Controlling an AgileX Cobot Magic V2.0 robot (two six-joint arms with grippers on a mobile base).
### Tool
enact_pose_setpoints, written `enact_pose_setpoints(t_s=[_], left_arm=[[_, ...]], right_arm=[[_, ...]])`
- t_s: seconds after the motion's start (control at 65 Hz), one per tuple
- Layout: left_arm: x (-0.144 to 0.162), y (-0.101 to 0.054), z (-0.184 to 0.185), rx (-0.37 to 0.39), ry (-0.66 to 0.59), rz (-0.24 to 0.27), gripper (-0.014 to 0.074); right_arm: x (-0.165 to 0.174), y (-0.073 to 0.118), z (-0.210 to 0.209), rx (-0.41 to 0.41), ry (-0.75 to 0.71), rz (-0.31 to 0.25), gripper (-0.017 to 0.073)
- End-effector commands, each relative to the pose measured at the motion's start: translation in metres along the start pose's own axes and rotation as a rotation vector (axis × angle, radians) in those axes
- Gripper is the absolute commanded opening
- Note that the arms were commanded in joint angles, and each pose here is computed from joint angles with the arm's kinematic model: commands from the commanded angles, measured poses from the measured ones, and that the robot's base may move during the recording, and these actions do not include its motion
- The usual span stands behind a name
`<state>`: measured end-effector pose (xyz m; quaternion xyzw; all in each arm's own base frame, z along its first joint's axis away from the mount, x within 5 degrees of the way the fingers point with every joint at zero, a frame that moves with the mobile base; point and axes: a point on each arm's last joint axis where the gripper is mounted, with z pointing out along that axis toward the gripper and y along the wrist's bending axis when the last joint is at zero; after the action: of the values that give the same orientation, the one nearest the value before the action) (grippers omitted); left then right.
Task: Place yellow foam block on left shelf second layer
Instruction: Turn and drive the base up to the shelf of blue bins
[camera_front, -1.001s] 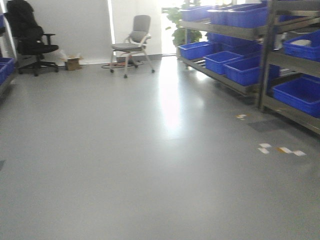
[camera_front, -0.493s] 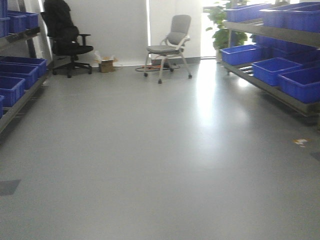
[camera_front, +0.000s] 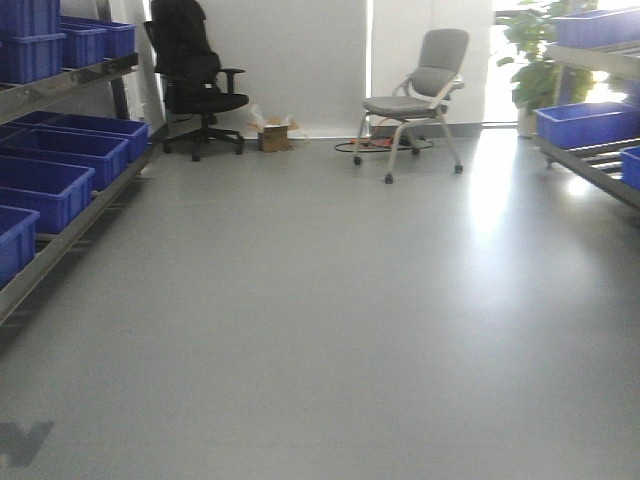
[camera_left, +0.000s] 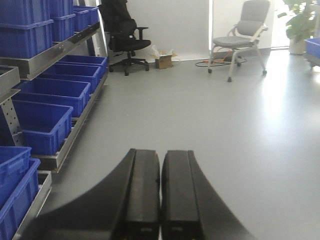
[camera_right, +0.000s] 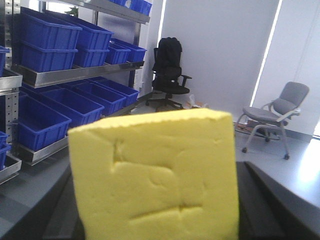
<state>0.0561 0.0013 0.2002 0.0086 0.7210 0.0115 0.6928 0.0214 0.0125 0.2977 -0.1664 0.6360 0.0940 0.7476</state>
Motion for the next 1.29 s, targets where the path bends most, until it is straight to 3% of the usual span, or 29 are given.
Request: enact_pose_setpoints(t_s=[0.0,1.278], left_arm=[[0.0003,-0.0022,0.0001,0.025,-0.072,-0.007,0.0136],[0.0003,-0.0022,0.0001,0.025,-0.072,-0.007,0.0136]], right_arm=[[-0.0159,-0.0033,-0.0019,0.032,-0.106,0.003,0.027],[-0.0159,-0.0033,-0.0019,0.032,-0.106,0.003,0.027]])
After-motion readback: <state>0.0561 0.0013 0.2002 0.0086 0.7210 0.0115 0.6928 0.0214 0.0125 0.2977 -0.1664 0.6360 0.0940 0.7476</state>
